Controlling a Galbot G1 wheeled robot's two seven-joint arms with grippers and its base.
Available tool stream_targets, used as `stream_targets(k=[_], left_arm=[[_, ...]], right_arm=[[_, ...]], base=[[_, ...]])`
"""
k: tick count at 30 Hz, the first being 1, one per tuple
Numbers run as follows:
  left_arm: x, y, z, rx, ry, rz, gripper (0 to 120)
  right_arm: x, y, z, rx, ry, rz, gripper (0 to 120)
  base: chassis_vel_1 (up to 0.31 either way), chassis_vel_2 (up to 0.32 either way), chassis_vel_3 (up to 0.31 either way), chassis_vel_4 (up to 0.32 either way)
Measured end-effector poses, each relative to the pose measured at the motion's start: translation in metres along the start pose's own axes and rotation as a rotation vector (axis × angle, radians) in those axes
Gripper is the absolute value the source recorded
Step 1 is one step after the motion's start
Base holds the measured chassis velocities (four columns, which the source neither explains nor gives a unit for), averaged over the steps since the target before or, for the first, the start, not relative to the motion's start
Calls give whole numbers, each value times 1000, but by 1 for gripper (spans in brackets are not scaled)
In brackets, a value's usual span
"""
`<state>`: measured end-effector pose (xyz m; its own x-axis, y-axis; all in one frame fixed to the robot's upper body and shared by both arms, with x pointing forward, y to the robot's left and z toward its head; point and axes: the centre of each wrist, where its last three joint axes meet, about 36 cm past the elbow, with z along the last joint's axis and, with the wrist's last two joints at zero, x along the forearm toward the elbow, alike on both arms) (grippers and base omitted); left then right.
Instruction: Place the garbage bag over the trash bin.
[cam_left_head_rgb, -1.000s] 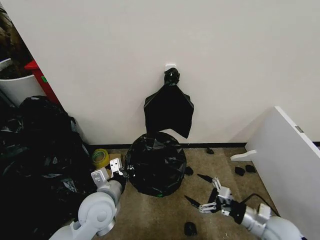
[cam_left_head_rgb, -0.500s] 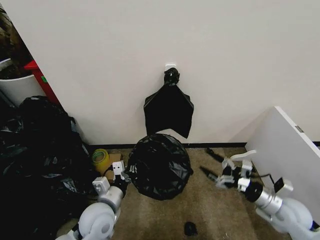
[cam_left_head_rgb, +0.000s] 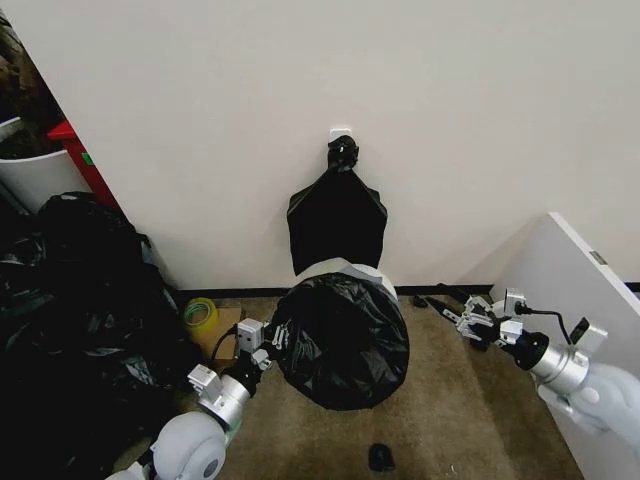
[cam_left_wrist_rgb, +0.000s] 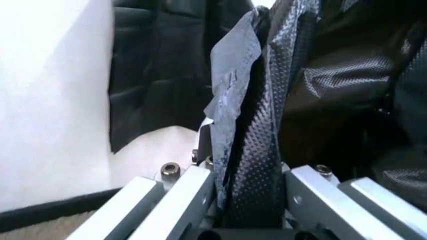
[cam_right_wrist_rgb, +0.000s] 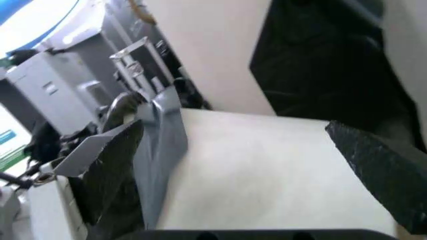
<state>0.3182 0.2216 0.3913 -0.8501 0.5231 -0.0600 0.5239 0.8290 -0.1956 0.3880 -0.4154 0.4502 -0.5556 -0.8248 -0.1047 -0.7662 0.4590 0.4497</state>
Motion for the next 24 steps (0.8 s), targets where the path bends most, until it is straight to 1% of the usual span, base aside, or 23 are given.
stream_targets(k=[4, 8, 14, 15, 16, 21, 22, 23, 24], left_arm=[[0, 3, 3, -53, -10, 46, 0], [0, 3, 6, -80, -15, 63, 0], [1, 2, 7, -87, -15, 68, 0], [1, 3, 7, -88, -14, 67, 0], [1, 3, 6, -89, -14, 66, 0], [0, 3, 6, -87, -14, 56, 0], [0, 2, 6, -87, -12, 47, 0], [0, 1, 6, -91, -11, 47, 0], [0, 1, 6, -91, -11, 47, 0]], right_arm=[[-14, 2, -9, 4, 28, -46, 100], [-23, 4, -7, 3, 39, -55, 100], [-27, 5, -1, -1, 58, -65, 100], [-26, 6, 1, -1, 64, -66, 98], [-25, 6, 4, 0, 72, -68, 91], [-25, 8, 8, 2, 85, -75, 86], [-25, 9, 9, 3, 88, -78, 79], [-25, 10, 9, 5, 90, -84, 74], [-25, 10, 9, 5, 90, -84, 74]], base=[[0, 0, 0, 0], [0, 0, 0, 0], [0, 0, 0, 0], [0, 0, 0, 0], [0, 0, 0, 0], [0, 0, 0, 0], [0, 0, 0, 0], [0, 0, 0, 0], [0, 0, 0, 0]])
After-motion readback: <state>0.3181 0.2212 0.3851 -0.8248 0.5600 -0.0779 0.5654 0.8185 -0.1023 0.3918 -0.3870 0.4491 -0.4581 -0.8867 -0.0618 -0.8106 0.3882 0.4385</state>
